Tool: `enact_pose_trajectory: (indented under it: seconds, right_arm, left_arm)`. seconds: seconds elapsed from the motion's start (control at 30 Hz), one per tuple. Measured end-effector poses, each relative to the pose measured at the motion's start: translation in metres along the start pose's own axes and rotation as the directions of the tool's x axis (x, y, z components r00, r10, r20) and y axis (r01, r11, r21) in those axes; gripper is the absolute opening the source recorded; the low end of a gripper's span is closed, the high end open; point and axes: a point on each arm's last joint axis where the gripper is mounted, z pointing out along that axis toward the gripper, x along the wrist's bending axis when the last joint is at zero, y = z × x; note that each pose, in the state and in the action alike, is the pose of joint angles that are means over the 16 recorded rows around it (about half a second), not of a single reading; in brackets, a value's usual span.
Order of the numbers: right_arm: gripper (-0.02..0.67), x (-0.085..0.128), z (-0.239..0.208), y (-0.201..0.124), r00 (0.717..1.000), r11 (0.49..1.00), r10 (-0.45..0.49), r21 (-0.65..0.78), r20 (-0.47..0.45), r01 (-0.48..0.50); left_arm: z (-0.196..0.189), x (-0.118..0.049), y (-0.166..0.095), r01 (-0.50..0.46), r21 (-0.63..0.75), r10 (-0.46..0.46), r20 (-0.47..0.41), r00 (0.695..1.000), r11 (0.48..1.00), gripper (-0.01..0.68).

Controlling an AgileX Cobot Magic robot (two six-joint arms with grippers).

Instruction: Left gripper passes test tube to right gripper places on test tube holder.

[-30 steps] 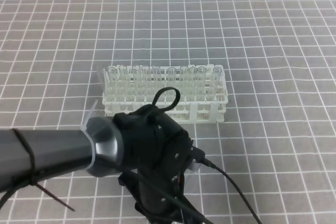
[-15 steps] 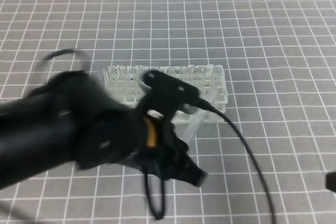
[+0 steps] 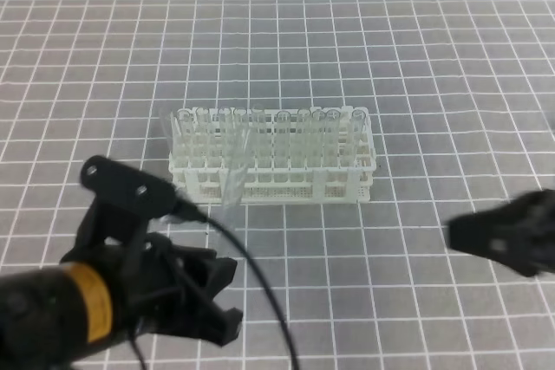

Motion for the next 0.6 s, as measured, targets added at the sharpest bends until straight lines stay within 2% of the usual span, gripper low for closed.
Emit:
enact_pose_trajectory:
  seconds: [0.3,0.43,0.6]
  right_arm:
    - [-0.013,0.043,0.035,0.022,0.980,0.980,-0.193,0.045,-0.036,0.195]
    - [-0.013,0.057,0.040,0.024,0.957,0.957,-0.288,0.006,-0.026,0.288]
    - [-0.013,0.068,0.031,0.019,0.916,0.909,-0.401,-0.126,0.001,0.398]
  left_arm:
    - [-0.009,0.003,-0.016,-0.005,-0.179,0.023,0.097,0.995,0.984,0.068]
    - [-0.006,0.000,-0.018,-0.014,-0.239,0.048,0.138,0.989,0.971,0.073]
    - [-0.001,-0.003,-0.019,-0.015,-0.297,0.072,0.182,0.981,0.955,0.068]
